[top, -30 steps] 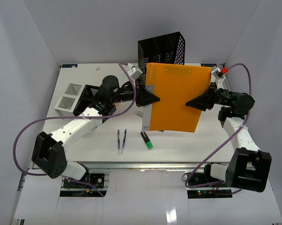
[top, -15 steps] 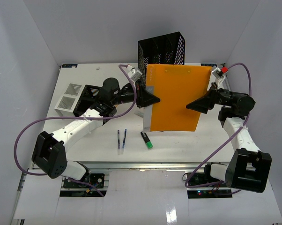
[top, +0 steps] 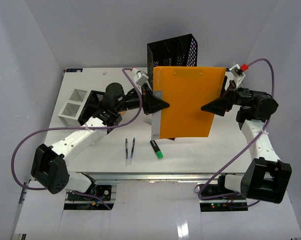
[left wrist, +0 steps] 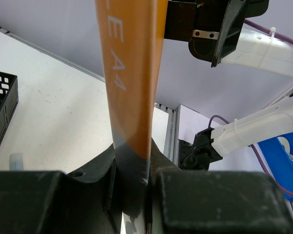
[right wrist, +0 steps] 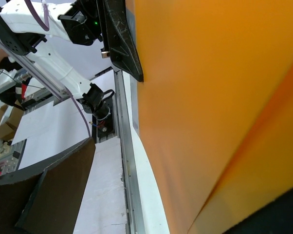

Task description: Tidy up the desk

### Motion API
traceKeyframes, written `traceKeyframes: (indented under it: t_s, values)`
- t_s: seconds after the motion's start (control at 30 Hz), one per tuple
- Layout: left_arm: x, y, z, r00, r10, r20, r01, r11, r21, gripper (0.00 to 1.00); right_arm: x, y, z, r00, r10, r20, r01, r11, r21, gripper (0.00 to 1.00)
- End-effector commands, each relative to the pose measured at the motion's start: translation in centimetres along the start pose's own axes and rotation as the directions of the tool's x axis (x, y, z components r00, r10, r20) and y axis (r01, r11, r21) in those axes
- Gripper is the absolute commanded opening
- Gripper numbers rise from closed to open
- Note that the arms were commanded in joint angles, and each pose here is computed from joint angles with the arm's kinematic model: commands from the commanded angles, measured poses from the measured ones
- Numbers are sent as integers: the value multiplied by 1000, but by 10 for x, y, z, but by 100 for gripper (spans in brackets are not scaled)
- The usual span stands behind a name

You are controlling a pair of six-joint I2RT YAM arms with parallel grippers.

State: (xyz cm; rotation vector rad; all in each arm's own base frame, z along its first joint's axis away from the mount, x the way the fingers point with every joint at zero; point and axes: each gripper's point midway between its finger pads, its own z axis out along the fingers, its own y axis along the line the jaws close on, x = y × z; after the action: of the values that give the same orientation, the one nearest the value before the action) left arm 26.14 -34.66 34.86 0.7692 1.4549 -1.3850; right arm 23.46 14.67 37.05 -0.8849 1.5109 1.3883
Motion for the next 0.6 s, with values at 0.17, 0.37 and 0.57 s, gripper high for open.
traceKeyframes:
  t_s: [0.17,0.37,0.57]
  values:
    - [-60,-38,-14,986,121,112,-126,991,42,0,-52,19,2,908,-417,30,417,909,19,79]
    - [-73,-41,-13,982,143,123,-148,988,34,0,-81,21,10,887,-459,54,453,887,93,82]
    - [-74,-37,-9,984,130,124,-136,990,37,0,-57,12,23,886,-464,14,461,883,93,78]
